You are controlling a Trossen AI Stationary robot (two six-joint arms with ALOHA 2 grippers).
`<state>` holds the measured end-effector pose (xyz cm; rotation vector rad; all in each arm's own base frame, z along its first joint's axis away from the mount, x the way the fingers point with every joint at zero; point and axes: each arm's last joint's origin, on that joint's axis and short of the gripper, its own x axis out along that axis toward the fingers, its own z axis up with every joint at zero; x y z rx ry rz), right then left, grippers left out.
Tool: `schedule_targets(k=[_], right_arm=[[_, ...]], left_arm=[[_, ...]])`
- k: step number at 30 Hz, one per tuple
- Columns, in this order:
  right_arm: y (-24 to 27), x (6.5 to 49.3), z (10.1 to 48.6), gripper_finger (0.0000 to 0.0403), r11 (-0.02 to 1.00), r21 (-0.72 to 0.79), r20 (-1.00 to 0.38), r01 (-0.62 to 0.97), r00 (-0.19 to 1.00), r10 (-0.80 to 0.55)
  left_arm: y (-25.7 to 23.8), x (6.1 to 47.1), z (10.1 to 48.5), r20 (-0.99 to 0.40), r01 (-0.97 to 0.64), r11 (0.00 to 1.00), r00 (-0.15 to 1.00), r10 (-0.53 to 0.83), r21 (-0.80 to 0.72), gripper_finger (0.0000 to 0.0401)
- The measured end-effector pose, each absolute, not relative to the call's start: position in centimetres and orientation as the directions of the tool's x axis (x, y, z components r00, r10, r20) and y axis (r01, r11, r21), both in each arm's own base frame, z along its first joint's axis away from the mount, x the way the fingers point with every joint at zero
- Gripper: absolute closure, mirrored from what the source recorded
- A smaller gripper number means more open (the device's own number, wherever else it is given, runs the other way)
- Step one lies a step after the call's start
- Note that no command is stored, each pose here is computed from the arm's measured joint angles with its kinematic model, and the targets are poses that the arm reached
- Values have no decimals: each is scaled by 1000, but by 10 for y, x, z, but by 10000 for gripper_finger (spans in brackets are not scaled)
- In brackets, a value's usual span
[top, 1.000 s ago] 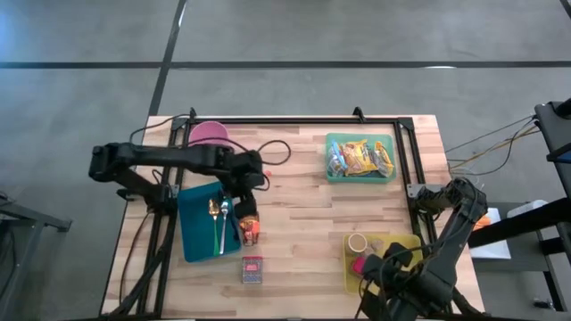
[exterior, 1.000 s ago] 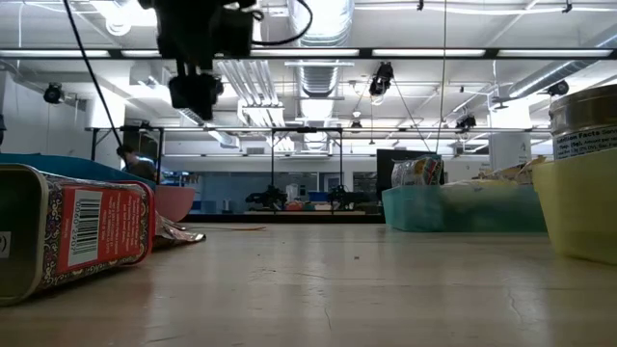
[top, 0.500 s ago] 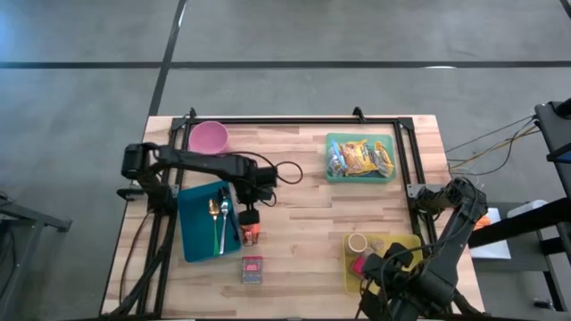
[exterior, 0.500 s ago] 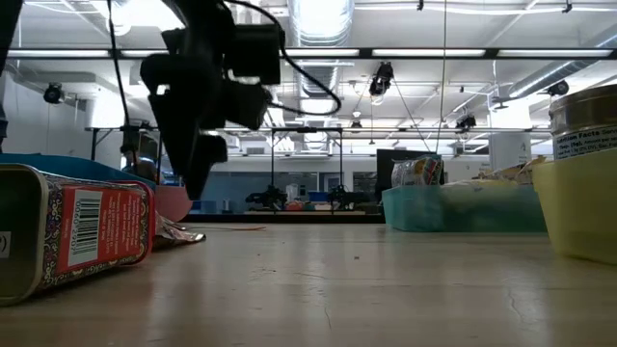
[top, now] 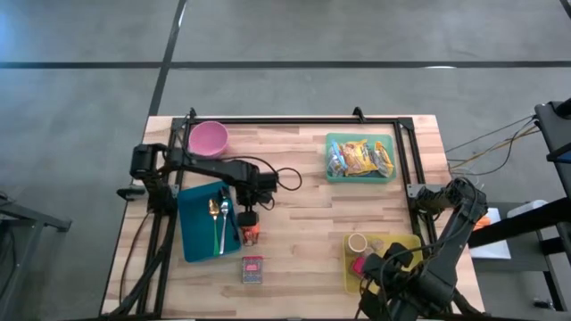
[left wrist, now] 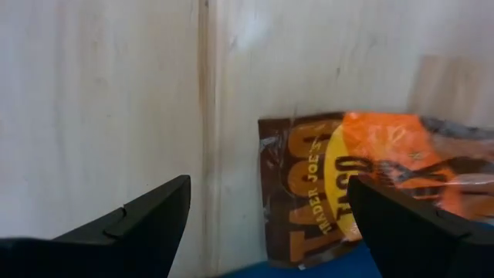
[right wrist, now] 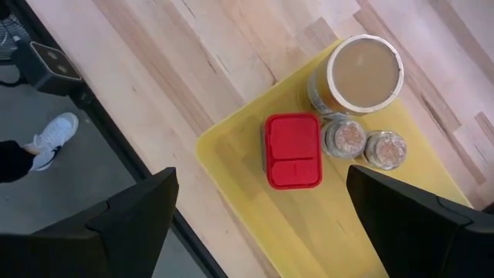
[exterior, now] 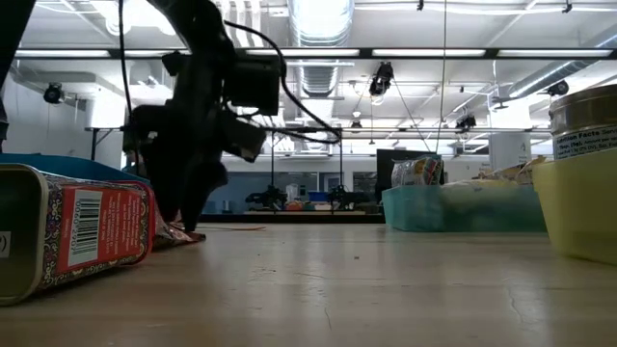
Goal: Pick & Place Food Item
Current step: Put the orange spice pack into the yellow bin
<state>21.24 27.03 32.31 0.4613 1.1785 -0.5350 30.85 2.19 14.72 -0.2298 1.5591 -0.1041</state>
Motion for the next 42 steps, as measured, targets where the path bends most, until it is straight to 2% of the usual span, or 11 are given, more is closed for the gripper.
schedule_targets(k=[11, 14, 18, 24, 34, 42], right_arm=[[270, 212, 321, 31, 792, 45, -944, 609, 285, -166], [269, 212, 321, 31, 793, 43, -942, 608, 289, -170], [269, 212, 321, 31, 793, 41, -942, 608, 288, -172], [269, 212, 321, 31, 793, 39, -942, 608, 287, -173], [269, 212, 321, 31, 793, 37, -942, 609, 286, -176], [269, 212, 321, 31, 798, 30, -941, 602, 285, -180]], left_arm=[[15, 299, 132, -977, -73, 974, 20, -214, -215, 48], [11, 300, 132, -979, -61, 978, 26, -201, -202, 60], [8, 300, 131, -983, -47, 982, 28, -180, -181, 111], [5, 302, 130, -983, -35, 983, 39, -177, -178, 215], [1, 305, 129, -966, -34, 968, 69, -247, -250, 380], [1, 305, 133, -961, -52, 961, 65, -268, -271, 398]])
